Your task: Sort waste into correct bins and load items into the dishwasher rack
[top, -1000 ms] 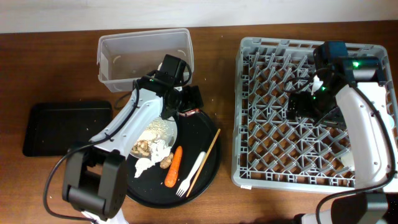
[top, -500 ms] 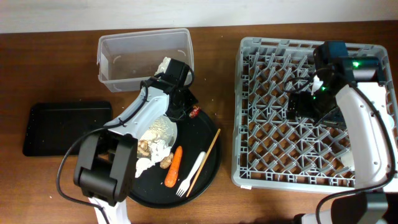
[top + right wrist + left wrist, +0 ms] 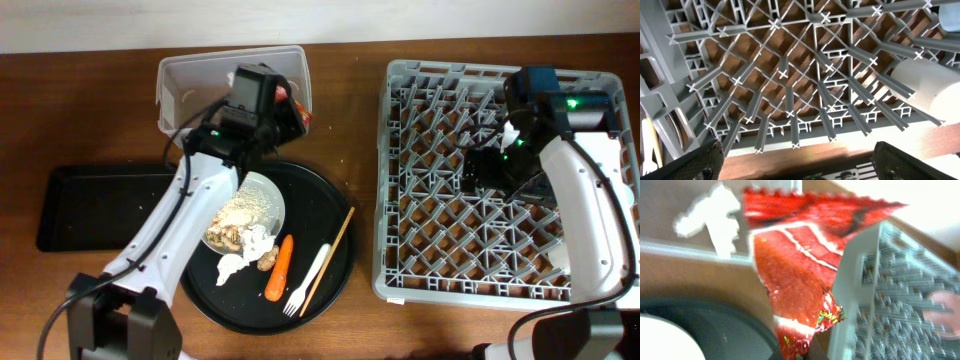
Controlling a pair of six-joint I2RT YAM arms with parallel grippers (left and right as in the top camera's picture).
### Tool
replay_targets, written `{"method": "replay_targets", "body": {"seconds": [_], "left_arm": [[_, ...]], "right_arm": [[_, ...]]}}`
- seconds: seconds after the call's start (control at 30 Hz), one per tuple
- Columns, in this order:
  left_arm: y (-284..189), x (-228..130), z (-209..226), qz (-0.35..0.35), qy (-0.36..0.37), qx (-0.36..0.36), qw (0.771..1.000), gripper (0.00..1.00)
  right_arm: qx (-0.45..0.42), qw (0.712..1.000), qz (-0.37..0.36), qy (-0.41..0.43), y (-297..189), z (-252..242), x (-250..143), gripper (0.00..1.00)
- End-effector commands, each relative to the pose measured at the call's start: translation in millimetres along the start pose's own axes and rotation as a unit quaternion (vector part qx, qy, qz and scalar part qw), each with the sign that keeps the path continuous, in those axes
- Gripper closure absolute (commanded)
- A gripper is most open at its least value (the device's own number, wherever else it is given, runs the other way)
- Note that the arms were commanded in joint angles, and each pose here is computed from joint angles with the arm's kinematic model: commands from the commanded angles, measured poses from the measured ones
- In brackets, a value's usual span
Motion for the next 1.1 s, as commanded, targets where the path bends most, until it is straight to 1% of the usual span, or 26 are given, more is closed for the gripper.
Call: {"method": "replay_targets", "body": {"seconds": [0.0, 0.07, 0.2, 0.23, 0.27, 0.3, 0.33, 0.37, 0.4, 0.43, 0.47, 0.5, 0.53, 0.57, 0.6, 0.7, 0.73, 0.77, 0.8, 0.83, 0.87, 0.9, 0.97, 1.03, 1.07], "left_arm": [[7.1, 30.8, 39.6, -0.066, 0.01, 0.074, 0.995, 0.99], [18.8, 38.4, 54.0, -0.08, 0.0, 0.081, 0.994, 0.99], [49.5, 33.3, 72.5, -0.07, -0.008, 0.094, 0.993, 0.99], [55.1, 32.0, 74.6, -0.068, -0.009, 0.095, 0.993, 0.99], [59.2, 32.7, 75.3, -0.07, 0.006, 0.095, 0.993, 0.99], [59.4, 34.6, 74.7, -0.073, 0.029, 0.095, 0.992, 0.89], [58.9, 37.1, 73.3, -0.076, 0.059, 0.093, 0.991, 0.63], [57.8, 38.5, 72.0, -0.078, 0.077, 0.091, 0.99, 0.47], [56.1, 39.4, 71.1, -0.077, 0.1, 0.091, 0.988, 0.44], [53.6, 38.8, 70.8, -0.072, 0.119, 0.094, 0.986, 0.36], [49.0, 38.4, 70.0, -0.068, 0.136, 0.095, 0.984, 0.22], [41.3, 38.1, 68.9, -0.063, 0.15, 0.097, 0.982, 0.15], [33.2, 36.5, 68.2, -0.055, 0.155, 0.099, 0.981, 0.13], [19.6, 30.1, 67.8, -0.035, 0.154, 0.102, 0.982, 0.01], [9.7, 23.1, 66.5, -0.016, 0.154, 0.1, 0.983, 0.01], [-21.2, -12.8, 68.7, 0.078, 0.151, 0.106, 0.98, 0.01], [-35.5, -38.4, 71.4, 0.143, 0.146, 0.115, 0.972, 0.01], [-42.4, -54.9, 72.8, 0.186, 0.143, 0.121, 0.965, 0.01], [-50.4, -78.8, 73.7, 0.246, 0.143, 0.128, 0.95, 0.01], [-55.2, -100.3, 73.4, 0.292, 0.149, 0.131, 0.935, 0.01], [-57.1, -114.4, 73.2, 0.319, 0.152, 0.133, 0.926, 0.01], [-56.8, -129.4, 73.2, 0.341, 0.149, 0.137, 0.918, 0.0], [-51.2, -153.9, 79.2, 0.366, 0.132, 0.149, 0.909, 0.01], [-42.2, -167.5, 85.7, 0.369, 0.126, 0.152, 0.908, 0.01], [-34.3, -173.2, 88.4, 0.361, 0.127, 0.15, 0.912, 0.03]], "right_arm": [[-0.008, 1.0, -0.006, 0.001, -1.6, -5.4, 0.2, 0.02], [-0.008, 1.0, -0.006, 0.001, -1.6, -5.3, 0.3, 0.02], [-0.008, 1.0, -0.007, 0.001, -1.7, -5.3, 0.3, 0.02], [-0.008, 1.0, -0.006, 0.001, -1.7, -5.4, 0.2, 0.02], [-0.008, 1.0, -0.006, 0.001, -1.6, -5.4, 0.2, 0.01], [-0.008, 1.0, -0.006, 0.001, -1.7, -5.4, 0.2, 0.02], [-0.008, 1.0, -0.006, 0.001, -1.6, -5.4, 0.2, 0.02], [-0.008, 1.0, -0.006, 0.001, -1.6, -5.4, 0.2, 0.01], [-0.008, 1.0, -0.006, 0.001, -1.6, -5.4, 0.2, 0.02], [-0.008, 1.0, -0.006, 0.001, -1.7, -5.4, 0.2, 0.02], [-0.008, 1.0, -0.006, 0.001, -1.7, -5.4, 0.2, 0.02], [-0.008, 1.0, -0.006, 0.001, -1.7, -5.4, 0.2, 0.02], [-0.008, 1.0, -0.006, 0.001, -1.6, -5.4, 0.1, 0.02], [-0.008, 1.0, -0.006, 0.001, -1.7, -5.4, 0.2, 0.02], [-0.008, 1.0, -0.006, 0.001, -1.6, -5.4, 0.1, 0.02], [-0.008, 1.0, -0.006, 0.001, -1.6, -5.4, 0.1, 0.02], [-0.008, 1.0, -0.006, 0.001, -1.7, -5.4, 0.2, 0.02], [-0.008, 1.0, -0.006, 0.001, -1.7, -5.4, 0.2, 0.02], [-0.008, 1.0, -0.006, 0.001, -1.6, -5.4, 0.1, 0.02], [-0.008, 1.0, -0.006, 0.001, -1.7, -5.4, 0.1, 0.02], [-0.008, 1.0, -0.006, 0.001, -1.6, -5.4, 0.0, 0.01], [-0.008, 1.0, -0.006, 0.001, -1.7, -5.4, 0.0, 0.02], [-0.008, 1.0, -0.006, 0.001, -1.7, -5.5, -0.1, 0.02], [-0.008, 1.0, -0.006, 0.001, -1.7, -5.4, 0.0, 0.01], [-0.008, 1.0, -0.006, 0.001, -1.7, -5.4, 0.0, 0.02]]}}
Point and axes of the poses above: each gripper's point midway between its finger pads, its own y axis out along the fingers, its own z axis along the line the jaws close on, x = y × z, the point moved 5 cm from there along -y, back along the fingers, and after that the axes turned 15 degrees about y, right-handed, at the moved point
